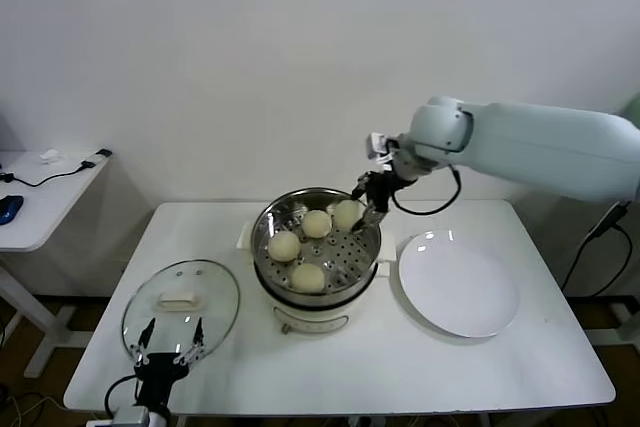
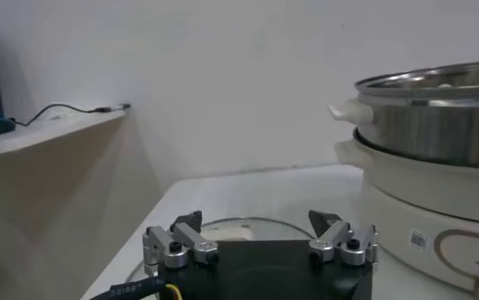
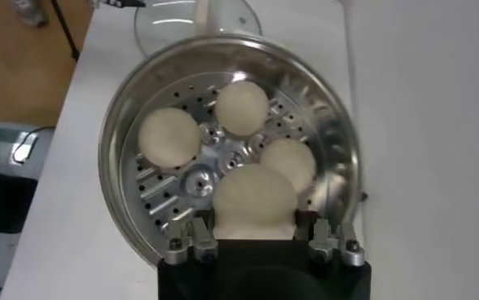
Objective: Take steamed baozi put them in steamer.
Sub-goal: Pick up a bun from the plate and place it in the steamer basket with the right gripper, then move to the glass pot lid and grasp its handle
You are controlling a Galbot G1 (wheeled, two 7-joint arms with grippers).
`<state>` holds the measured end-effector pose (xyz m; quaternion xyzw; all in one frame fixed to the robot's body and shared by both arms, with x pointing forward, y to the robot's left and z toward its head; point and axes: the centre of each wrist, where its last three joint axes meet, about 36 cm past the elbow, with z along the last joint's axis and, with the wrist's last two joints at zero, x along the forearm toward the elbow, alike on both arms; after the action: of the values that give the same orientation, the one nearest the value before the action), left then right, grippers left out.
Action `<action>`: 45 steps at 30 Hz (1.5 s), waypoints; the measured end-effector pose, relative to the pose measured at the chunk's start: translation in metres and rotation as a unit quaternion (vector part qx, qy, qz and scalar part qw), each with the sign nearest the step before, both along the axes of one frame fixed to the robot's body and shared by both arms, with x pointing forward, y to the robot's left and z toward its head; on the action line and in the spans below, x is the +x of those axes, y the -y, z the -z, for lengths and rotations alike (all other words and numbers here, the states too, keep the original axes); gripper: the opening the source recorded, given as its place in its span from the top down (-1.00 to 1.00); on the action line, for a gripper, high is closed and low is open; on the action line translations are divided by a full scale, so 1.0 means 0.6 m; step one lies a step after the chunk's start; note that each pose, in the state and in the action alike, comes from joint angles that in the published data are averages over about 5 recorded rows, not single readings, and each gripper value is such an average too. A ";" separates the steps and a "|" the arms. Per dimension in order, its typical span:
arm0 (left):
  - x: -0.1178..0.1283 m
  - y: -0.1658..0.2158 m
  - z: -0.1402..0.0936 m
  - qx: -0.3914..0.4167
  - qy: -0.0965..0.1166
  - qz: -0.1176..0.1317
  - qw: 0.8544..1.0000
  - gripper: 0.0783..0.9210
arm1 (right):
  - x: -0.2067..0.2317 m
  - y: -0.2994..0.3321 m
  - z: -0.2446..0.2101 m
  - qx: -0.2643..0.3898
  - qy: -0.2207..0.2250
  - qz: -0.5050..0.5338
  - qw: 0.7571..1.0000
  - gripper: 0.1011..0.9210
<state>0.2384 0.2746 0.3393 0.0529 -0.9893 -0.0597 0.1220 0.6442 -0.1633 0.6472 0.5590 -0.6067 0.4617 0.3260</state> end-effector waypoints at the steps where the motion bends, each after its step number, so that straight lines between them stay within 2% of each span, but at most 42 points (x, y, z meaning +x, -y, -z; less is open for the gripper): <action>1: 0.000 0.000 0.000 0.000 0.000 0.000 1.000 -0.77 | 0.000 -0.006 0.010 -0.004 -0.002 0.000 1.000 -0.35; 9: -0.001 -0.004 -0.001 0.002 -0.003 -0.001 1.000 -0.77 | 0.000 -0.025 0.077 -0.035 -0.013 0.004 0.999 -0.35; 17: 0.000 -0.002 -0.003 0.002 -0.004 0.002 1.000 -0.77 | 0.005 -0.031 0.106 -0.046 -0.011 0.008 0.999 -0.36; 23: -0.002 -0.005 -0.006 0.005 -0.006 0.002 1.000 -0.77 | 0.008 -0.029 0.108 -0.041 -0.013 0.002 0.999 -0.67; 29: -0.003 -0.006 -0.012 0.006 -0.006 0.001 1.000 -0.77 | 0.017 -0.020 0.088 -0.019 -0.014 -0.013 1.000 -0.76; 34: -0.003 -0.009 -0.015 0.010 -0.006 0.000 1.000 -0.77 | 0.024 0.008 0.064 0.016 -0.016 -0.023 0.999 -0.76; 38: -0.001 -0.011 -0.018 0.014 -0.007 0.000 1.000 -0.77 | 0.029 0.045 0.055 0.072 -0.003 -0.007 0.997 -0.76; 42: 0.003 -0.013 -0.021 0.015 -0.006 0.001 1.000 -0.77 | 0.029 0.082 0.063 0.154 0.046 0.034 0.987 -0.76; 45: 0.007 -0.014 -0.023 0.014 -0.001 0.001 1.000 -0.77 | 0.022 0.112 0.076 0.218 0.100 0.081 0.968 -0.76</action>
<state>0.2424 0.2830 0.3531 0.0539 -0.9883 -0.0741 0.1218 0.6571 -0.2306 0.6015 0.5168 -0.7652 0.3440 0.1704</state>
